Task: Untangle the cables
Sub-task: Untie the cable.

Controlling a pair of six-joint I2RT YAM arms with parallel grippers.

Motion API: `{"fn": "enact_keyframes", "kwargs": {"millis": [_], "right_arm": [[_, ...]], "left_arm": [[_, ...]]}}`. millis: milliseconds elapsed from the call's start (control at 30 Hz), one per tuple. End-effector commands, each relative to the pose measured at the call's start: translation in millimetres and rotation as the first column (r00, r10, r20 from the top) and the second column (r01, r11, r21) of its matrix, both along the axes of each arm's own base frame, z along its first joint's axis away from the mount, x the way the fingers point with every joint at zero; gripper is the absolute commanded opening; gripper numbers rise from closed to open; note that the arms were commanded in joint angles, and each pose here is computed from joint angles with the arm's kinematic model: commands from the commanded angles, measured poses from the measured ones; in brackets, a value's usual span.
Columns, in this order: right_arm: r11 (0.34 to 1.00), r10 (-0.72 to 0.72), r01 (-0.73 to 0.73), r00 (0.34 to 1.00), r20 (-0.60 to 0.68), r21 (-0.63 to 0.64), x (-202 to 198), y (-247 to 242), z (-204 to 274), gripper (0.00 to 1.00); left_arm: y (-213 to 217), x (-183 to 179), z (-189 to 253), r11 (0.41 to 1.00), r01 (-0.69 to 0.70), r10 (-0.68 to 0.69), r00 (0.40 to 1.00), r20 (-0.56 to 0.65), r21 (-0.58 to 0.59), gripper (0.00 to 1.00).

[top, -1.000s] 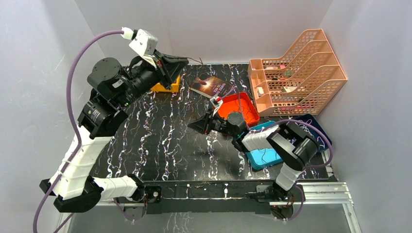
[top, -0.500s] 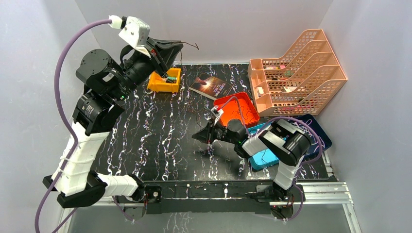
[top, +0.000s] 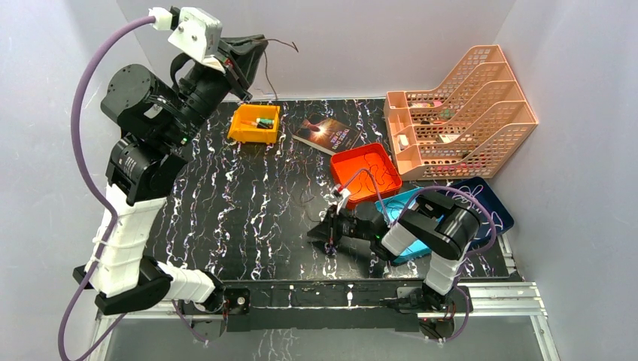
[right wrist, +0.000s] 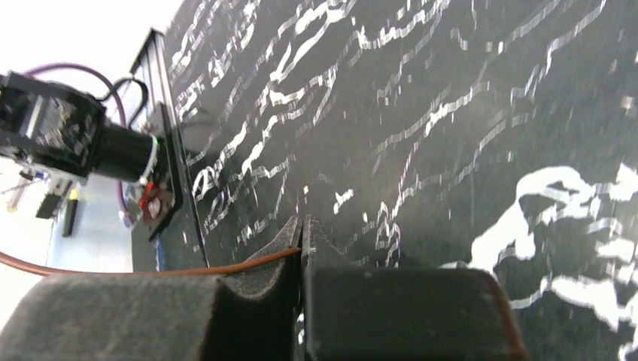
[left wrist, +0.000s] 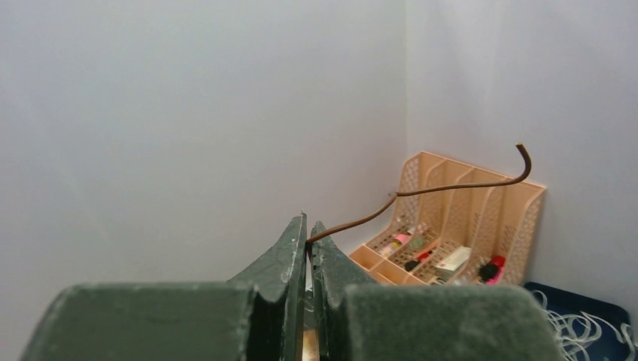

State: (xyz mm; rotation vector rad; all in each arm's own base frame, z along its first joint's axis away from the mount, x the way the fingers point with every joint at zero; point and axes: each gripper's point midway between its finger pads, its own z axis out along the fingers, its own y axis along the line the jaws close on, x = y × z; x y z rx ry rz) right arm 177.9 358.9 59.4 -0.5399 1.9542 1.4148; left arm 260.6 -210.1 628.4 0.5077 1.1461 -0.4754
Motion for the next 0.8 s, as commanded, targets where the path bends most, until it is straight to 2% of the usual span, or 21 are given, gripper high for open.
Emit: {"fn": "enact_keyframes", "kwargs": {"millis": [0,167,333,500,667,767], "right_arm": [[0.999,-0.004,0.005,1.0,0.029,-0.041,-16.7,-12.5,-10.2,0.08],[0.993,0.0,0.006,0.999,0.051,-0.116,-32.2,-19.3,-18.3,0.08],[0.983,-0.027,0.036,0.998,0.051,-0.181,-43.0,-31.2,-31.4,0.06],[0.977,-0.046,0.053,0.998,0.04,-0.206,-47.3,-37.1,-39.2,0.05],[0.971,-0.048,0.052,0.999,0.023,-0.234,-53.3,-40.0,-48.9,0.04],[0.965,-0.066,0.07,0.998,0.024,-0.253,-53.4,-43.7,-52.7,0.03]], "left_arm": [[20.1,11.6,21.2,0.991,-0.134,0.133,0.987,0.085,0.006,0.0],[22.5,37.3,20.3,0.966,-0.25,0.241,0.963,0.124,0.065,0.0],[34.6,57.9,30.5,0.914,-0.395,0.372,0.908,0.194,0.094,0.0],[47.7,70.6,53.7,0.842,-0.533,0.487,0.818,0.305,0.085,0.0],[61.0,72.9,83.3,0.769,-0.639,0.576,0.708,0.409,0.023,0.0],[64.0,70.1,90.0,0.758,-0.652,0.586,0.686,0.431,0.005,0.0]]}}
